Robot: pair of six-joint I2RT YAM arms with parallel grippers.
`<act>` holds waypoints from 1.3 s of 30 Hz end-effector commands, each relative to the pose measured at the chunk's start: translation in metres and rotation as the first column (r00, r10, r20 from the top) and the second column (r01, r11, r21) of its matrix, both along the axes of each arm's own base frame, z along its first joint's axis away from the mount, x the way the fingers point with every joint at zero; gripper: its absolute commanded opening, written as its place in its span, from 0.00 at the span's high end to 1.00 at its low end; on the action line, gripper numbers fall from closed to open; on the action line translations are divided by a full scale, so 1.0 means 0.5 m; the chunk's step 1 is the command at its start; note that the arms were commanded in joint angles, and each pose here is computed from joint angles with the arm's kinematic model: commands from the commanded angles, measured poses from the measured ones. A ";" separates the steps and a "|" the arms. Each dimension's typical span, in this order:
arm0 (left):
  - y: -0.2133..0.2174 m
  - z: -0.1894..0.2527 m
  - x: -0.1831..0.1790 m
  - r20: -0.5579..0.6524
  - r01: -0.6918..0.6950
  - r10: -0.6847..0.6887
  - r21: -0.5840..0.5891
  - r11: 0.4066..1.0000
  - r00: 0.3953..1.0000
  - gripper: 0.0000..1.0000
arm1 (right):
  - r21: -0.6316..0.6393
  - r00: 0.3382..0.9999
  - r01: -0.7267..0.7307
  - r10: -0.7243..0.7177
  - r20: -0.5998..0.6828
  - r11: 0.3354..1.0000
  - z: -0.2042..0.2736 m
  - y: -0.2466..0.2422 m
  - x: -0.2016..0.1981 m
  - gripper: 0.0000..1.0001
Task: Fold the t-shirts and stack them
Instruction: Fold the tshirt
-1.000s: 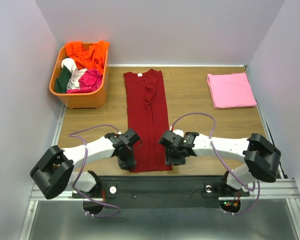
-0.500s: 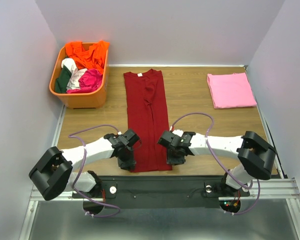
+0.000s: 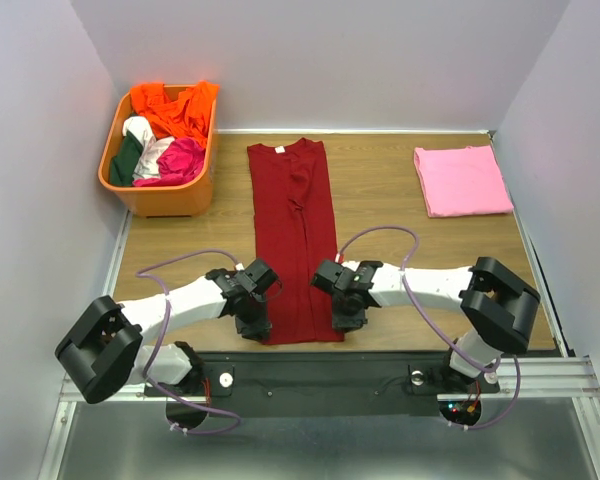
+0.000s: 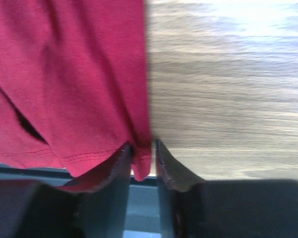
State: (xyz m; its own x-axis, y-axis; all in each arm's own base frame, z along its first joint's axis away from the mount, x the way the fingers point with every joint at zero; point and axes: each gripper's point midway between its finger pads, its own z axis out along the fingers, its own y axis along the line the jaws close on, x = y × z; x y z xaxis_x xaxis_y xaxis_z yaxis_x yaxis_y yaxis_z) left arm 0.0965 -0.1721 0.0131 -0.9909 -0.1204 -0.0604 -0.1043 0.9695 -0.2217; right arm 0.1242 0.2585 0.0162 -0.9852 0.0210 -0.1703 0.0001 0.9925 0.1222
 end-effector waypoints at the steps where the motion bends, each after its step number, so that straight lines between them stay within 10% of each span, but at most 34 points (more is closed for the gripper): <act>1: 0.006 -0.014 -0.003 0.017 0.016 -0.016 0.008 1.000 1.000 0.75 | -0.034 0.996 -0.007 0.004 -0.093 0.999 -0.055 -0.002 -0.031 0.74; 6: 0.003 -0.011 0.001 0.026 0.015 -0.015 -0.002 1.000 1.000 0.87 | -0.026 0.994 -0.018 0.015 -0.113 0.999 -0.066 -0.003 -0.041 0.98; 8: -0.002 -0.004 0.000 0.028 0.016 -0.015 -0.019 1.000 0.999 1.00 | -0.009 0.995 -0.023 0.022 -0.097 1.000 -0.051 -0.003 -0.040 0.99; 21: -0.028 0.097 -0.005 0.082 -0.013 0.028 -0.168 0.986 0.996 1.00 | 0.034 0.998 -0.042 0.044 -0.046 0.999 0.058 -0.048 -0.044 0.99; 39: -0.019 0.216 0.344 0.399 -0.078 0.075 -0.009 0.997 0.914 1.00 | 0.049 0.971 0.006 -0.017 0.239 0.999 0.229 -0.063 0.350 0.99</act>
State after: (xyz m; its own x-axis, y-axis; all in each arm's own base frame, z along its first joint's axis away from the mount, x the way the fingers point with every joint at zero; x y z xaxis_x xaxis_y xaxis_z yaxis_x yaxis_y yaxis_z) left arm 0.2304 -0.2012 0.1127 -0.9048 -0.2169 -0.3664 -0.0965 0.9425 -0.3199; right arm 0.2682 0.2386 0.1220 -0.9331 0.0914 -0.3478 0.0178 0.9777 0.2093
